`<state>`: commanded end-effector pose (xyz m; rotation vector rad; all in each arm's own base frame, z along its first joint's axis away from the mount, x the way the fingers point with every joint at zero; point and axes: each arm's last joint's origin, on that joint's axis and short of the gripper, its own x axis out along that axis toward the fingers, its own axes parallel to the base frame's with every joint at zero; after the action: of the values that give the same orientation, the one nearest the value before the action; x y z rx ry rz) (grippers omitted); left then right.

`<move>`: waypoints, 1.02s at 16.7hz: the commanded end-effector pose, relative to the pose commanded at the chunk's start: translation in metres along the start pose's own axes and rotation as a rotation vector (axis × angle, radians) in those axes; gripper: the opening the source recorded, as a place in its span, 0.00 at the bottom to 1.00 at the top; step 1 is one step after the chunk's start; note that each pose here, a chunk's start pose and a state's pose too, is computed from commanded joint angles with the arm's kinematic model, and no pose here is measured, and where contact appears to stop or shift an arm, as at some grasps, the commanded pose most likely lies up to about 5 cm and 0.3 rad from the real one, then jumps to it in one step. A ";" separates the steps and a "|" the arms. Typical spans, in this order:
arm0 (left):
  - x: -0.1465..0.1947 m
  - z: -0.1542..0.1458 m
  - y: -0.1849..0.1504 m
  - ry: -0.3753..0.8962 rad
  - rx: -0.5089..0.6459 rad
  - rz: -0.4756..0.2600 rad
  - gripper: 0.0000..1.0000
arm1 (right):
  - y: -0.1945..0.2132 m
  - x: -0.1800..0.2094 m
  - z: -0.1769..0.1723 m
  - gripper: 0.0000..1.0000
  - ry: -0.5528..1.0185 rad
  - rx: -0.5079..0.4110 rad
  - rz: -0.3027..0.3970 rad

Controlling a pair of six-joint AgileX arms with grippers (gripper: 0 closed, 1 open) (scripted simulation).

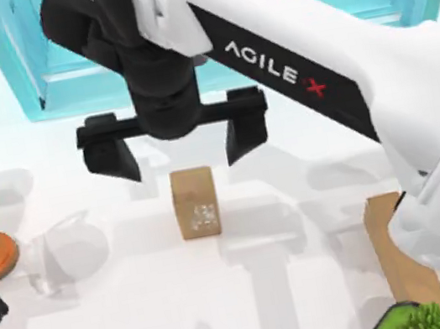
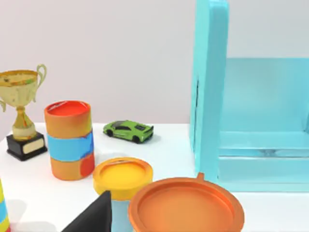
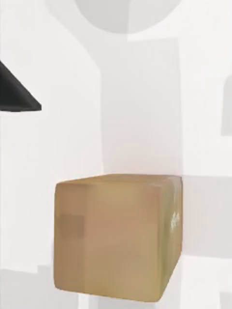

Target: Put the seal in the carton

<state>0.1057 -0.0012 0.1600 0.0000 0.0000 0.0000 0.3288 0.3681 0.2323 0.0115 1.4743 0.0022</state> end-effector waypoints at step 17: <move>0.000 0.000 0.000 0.000 0.000 0.000 1.00 | 0.004 0.059 0.006 1.00 -0.002 0.004 -0.005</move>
<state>0.1057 -0.0012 0.1600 0.0000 0.0000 0.0000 0.3402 0.3728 0.1739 0.0113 1.4725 -0.0047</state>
